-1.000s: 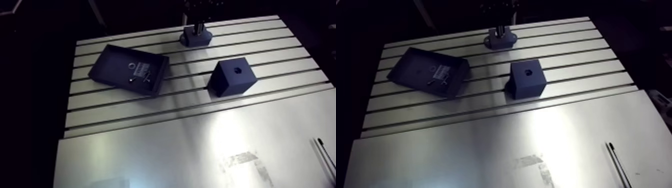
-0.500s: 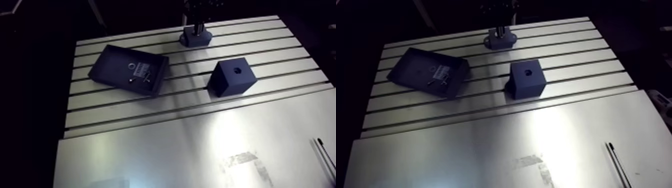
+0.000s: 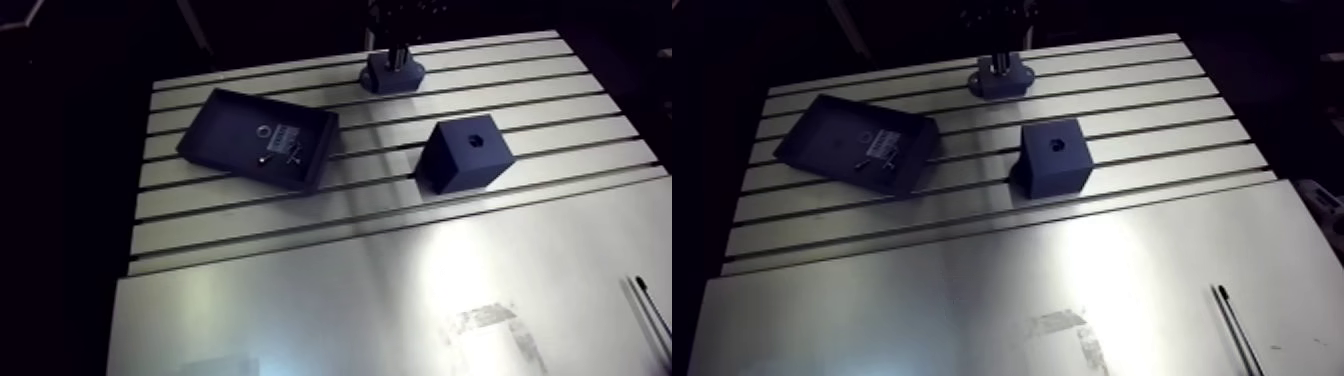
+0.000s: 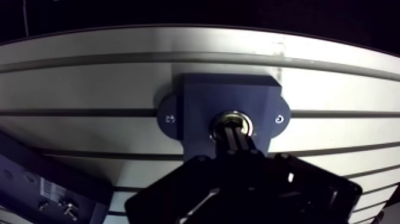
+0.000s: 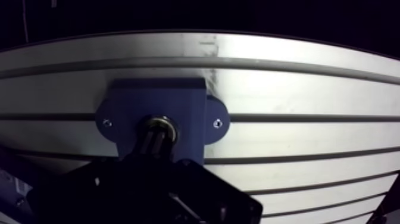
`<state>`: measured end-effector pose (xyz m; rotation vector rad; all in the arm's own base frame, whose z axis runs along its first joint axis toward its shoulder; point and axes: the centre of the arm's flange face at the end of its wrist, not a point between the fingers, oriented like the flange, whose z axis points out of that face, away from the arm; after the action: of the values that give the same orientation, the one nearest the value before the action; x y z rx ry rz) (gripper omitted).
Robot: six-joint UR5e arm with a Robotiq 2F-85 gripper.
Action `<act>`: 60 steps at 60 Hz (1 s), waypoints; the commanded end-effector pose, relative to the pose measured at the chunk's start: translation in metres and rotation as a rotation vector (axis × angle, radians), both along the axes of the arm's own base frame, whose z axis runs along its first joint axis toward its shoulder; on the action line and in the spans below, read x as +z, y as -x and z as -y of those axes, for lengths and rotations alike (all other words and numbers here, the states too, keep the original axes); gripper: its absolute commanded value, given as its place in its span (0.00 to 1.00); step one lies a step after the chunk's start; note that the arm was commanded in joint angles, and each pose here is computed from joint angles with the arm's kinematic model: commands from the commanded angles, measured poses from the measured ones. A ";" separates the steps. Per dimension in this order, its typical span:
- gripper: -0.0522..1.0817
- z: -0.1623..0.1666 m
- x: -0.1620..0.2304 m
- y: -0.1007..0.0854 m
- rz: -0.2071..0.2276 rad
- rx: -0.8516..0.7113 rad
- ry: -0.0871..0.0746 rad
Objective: Pick up the bearing and press it into the housing until flush.
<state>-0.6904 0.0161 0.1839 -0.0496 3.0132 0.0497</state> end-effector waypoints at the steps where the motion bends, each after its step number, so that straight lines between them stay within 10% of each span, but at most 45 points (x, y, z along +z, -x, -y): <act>1: 1.00 0.000 0.000 0.000 0.000 0.001 0.000; 60: 1.00 -0.001 -0.003 0.000 0.003 0.004 0.001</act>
<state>-0.6908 0.0168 0.1836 -0.0545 3.0143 0.0499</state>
